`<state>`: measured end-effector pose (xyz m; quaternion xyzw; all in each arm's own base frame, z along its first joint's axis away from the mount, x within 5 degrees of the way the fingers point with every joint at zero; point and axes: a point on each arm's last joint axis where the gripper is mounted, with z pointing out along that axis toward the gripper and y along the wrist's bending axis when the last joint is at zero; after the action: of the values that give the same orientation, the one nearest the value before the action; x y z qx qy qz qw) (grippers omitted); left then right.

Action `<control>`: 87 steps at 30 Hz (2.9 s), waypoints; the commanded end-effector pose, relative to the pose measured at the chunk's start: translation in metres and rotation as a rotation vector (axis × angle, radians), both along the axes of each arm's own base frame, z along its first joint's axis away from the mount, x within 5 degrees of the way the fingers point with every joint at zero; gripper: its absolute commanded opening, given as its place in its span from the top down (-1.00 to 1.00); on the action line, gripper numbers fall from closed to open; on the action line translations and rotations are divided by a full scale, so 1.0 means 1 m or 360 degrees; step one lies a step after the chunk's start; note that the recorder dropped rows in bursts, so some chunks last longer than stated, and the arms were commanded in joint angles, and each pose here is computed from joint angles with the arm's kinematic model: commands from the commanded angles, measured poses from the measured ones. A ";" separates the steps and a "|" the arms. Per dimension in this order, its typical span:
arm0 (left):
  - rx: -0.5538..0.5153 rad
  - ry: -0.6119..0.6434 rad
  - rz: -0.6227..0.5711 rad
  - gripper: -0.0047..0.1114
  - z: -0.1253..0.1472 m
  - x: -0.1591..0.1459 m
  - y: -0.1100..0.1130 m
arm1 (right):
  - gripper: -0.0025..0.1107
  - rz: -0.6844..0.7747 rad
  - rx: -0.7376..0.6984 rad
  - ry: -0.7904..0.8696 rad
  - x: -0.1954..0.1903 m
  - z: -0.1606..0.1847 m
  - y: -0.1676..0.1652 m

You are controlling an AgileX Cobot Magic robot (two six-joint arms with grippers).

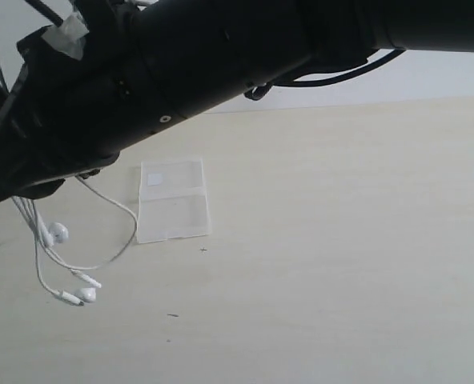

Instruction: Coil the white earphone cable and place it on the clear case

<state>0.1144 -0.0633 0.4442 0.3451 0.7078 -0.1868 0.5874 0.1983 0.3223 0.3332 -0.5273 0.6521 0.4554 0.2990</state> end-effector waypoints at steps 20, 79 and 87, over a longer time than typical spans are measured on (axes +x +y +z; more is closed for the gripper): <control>0.0228 0.0190 0.0109 0.92 -0.011 -0.030 0.010 | 0.96 -0.0166 -0.0224 -0.0141 0.006 0.001 -0.013; 0.0352 0.0387 0.0221 -0.16 -0.023 -0.047 0.019 | 0.96 -0.0099 -0.0558 -0.0538 -0.013 0.031 -0.057; 0.0089 0.0241 0.0115 0.17 -0.009 -0.044 0.008 | 0.96 0.0107 -0.0859 -0.0524 -0.022 0.021 -0.073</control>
<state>0.0695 -0.0501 0.4251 0.3271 0.7959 -0.1424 0.4891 0.1804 0.2547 0.3570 -0.6582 0.6791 0.1882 0.2649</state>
